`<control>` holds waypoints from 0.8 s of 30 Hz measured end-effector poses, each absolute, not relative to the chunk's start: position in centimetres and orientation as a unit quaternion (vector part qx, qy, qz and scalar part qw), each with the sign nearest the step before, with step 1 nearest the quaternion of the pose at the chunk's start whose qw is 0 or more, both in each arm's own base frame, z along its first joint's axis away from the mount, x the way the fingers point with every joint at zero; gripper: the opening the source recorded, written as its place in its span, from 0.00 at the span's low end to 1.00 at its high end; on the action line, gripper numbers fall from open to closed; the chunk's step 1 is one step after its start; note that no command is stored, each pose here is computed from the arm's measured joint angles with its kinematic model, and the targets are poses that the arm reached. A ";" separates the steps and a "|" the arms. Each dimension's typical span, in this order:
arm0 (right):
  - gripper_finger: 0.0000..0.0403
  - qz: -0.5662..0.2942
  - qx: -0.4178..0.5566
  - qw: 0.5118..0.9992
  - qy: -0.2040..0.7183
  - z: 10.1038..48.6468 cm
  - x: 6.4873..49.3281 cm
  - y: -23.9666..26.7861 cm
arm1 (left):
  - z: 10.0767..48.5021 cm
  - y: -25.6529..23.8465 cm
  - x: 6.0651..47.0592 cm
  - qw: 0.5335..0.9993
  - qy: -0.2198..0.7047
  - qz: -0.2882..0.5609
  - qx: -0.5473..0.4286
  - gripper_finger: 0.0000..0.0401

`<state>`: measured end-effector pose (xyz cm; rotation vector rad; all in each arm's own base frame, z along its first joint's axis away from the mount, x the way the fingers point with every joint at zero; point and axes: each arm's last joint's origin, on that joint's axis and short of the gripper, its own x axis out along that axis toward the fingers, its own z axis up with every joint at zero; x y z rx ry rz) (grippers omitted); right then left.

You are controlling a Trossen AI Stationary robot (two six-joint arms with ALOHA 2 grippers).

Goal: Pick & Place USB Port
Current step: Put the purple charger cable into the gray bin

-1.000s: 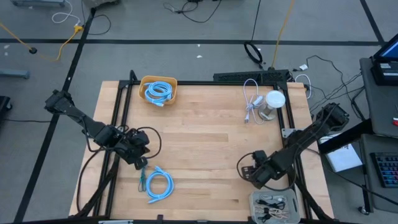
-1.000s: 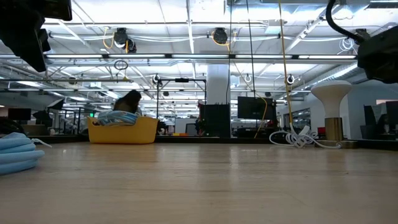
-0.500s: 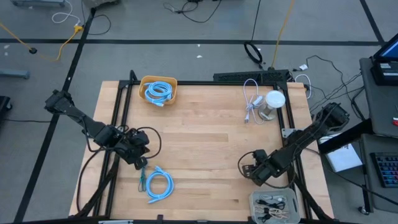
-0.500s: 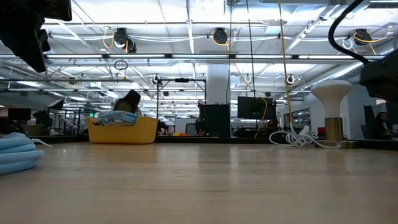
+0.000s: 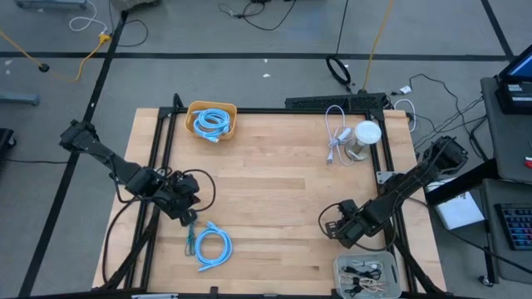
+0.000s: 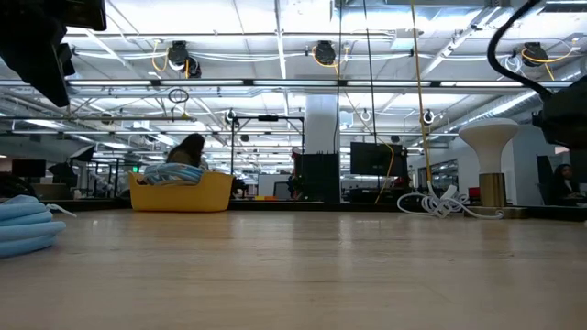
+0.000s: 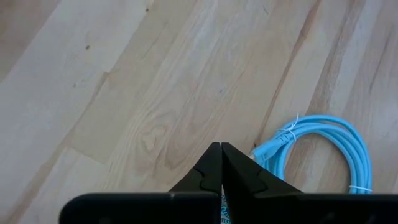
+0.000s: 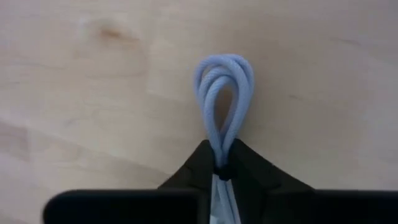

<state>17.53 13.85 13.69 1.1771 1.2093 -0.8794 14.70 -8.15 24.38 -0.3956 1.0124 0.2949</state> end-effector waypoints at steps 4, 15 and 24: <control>0.05 -0.325 0.474 0.620 0.534 14.3 18.2 14.3 | 24.4 -8.1 14.7 0.846 0.479 0.141 -0.188 0.02; 0.04 -0.164 0.160 0.675 0.701 25.4 17.3 16.8 | 24.3 -8.1 14.6 0.845 0.482 0.143 -0.184 0.03; 0.04 -0.043 0.125 0.698 0.703 29.6 16.8 22.1 | 24.3 -8.1 14.6 0.843 0.484 0.142 -0.186 0.03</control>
